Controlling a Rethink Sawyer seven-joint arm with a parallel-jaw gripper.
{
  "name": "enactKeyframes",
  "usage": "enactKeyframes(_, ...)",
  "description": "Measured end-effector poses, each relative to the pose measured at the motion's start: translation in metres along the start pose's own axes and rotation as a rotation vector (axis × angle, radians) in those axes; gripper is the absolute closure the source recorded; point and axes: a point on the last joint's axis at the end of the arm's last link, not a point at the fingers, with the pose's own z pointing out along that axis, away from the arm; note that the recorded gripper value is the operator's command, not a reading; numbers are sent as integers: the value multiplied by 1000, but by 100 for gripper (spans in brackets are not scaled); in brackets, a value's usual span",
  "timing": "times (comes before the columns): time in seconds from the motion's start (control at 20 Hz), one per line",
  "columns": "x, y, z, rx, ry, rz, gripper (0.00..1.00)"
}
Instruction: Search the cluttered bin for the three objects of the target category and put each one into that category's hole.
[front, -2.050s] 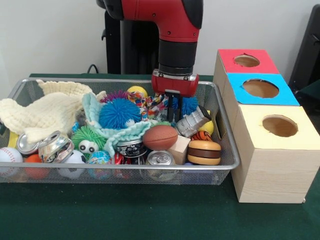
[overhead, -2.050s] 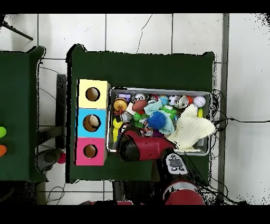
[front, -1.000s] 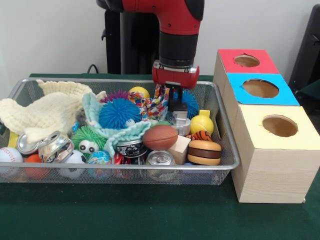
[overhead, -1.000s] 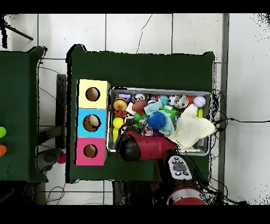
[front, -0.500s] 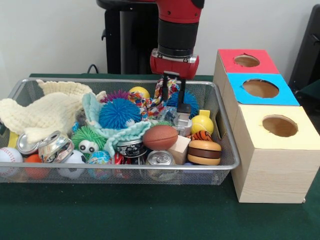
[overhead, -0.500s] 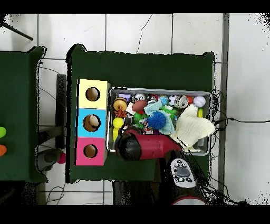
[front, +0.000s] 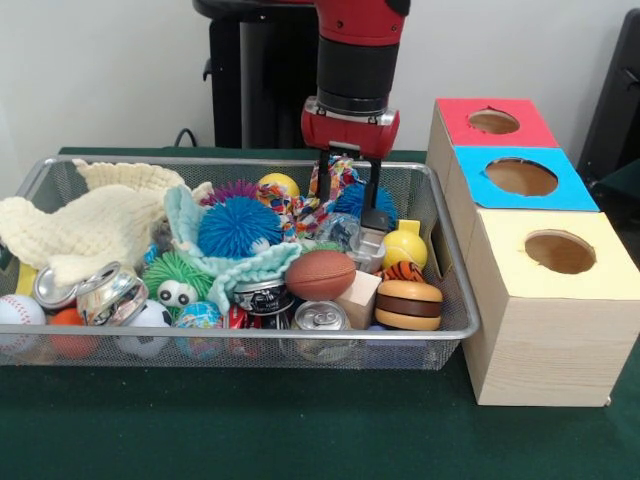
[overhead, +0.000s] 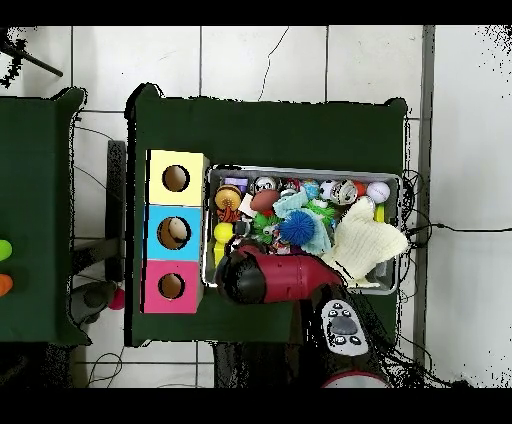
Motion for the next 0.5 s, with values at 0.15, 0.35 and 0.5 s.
enactKeyframes(0.15,9,7,8,-3,0,-26,0)
enactKeyframes(0.35,20,15,20,-12,-1,-54,0)
enactKeyframes(0.5,26,17,25,-12,-2,-67,0)
